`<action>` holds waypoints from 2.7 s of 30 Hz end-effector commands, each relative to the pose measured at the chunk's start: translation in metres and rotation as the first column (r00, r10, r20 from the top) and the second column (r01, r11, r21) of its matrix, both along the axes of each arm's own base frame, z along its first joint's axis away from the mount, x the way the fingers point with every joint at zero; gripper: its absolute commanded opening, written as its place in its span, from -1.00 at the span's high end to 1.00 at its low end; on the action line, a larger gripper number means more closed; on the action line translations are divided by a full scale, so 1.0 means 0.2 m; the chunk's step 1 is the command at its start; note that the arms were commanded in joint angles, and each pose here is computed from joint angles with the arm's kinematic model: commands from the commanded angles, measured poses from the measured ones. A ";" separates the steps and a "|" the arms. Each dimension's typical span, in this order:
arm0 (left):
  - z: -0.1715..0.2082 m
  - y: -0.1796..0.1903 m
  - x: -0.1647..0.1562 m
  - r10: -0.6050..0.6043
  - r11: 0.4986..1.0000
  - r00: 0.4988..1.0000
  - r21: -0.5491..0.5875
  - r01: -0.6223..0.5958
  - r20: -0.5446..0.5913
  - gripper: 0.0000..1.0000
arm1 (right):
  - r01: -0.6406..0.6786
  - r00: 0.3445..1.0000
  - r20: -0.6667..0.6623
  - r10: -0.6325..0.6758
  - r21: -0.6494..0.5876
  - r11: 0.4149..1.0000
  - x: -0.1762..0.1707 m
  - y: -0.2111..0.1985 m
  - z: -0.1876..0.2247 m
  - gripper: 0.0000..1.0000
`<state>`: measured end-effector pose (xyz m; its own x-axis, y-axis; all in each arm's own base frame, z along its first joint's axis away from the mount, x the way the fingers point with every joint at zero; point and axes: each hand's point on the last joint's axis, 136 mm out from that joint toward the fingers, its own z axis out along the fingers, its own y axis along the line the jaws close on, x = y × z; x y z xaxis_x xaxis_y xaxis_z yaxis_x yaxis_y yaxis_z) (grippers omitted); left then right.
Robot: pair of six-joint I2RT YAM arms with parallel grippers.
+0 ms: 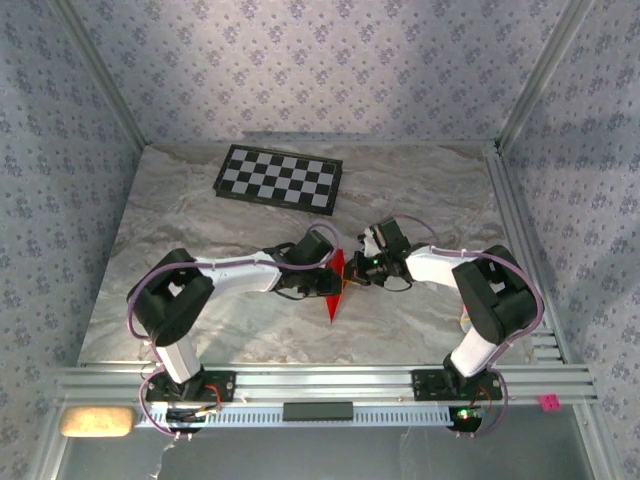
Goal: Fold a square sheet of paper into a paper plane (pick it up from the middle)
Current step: Move a paper plane to the center of the table.
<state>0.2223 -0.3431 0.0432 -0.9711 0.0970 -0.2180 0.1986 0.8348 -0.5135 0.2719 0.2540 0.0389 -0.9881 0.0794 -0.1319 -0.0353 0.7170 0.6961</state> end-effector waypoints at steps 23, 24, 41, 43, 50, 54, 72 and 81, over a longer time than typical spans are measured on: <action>-0.04 -0.03 0.01 -0.021 0.999 1.000 0.046 0.021 0.004 0.54 | 0.014 0.999 -0.033 -0.014 -0.007 1.000 -0.02 -0.02 -0.04 0.97; -0.05 -0.03 0.01 -0.023 0.999 1.000 0.046 0.023 0.002 0.55 | 0.015 0.999 -0.035 -0.015 -0.007 1.000 -0.02 -0.02 -0.04 0.97; -0.07 -0.06 0.00 -0.027 0.999 0.999 0.036 0.028 -0.020 0.64 | 0.015 0.999 -0.047 -0.015 -0.009 1.000 -0.03 -0.03 -0.06 0.96; -0.08 -0.06 0.00 -0.027 0.999 0.999 0.039 0.028 -0.025 0.69 | 0.015 0.999 -0.044 -0.015 -0.006 1.000 -0.03 -0.03 -0.06 0.95; -0.06 -0.04 0.01 -0.012 0.998 1.000 0.064 0.013 -0.015 0.85 | 0.018 0.999 -0.029 -0.018 0.000 1.000 -0.01 -0.03 -0.02 0.82; -0.04 0.03 0.04 0.016 0.988 1.000 0.153 -0.018 0.012 0.92 | 0.035 0.999 0.001 -0.035 -0.031 0.999 0.00 -0.08 0.01 0.64; -0.09 0.21 0.16 0.047 0.915 0.999 0.400 -0.048 0.013 0.91 | 0.116 0.992 0.054 -0.111 -0.086 0.990 0.01 -0.22 0.04 0.42; -0.11 0.20 0.18 0.052 0.911 0.999 0.409 -0.050 0.008 0.78 | 0.120 0.992 0.052 -0.116 -0.088 0.989 0.00 -0.23 0.03 0.42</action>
<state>0.2573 -0.3076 0.0232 -0.9771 0.1156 -0.1786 0.1458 0.9751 -0.1669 0.2757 0.2147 0.0461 -0.9666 0.1732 -0.1891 0.0124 0.7680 0.6403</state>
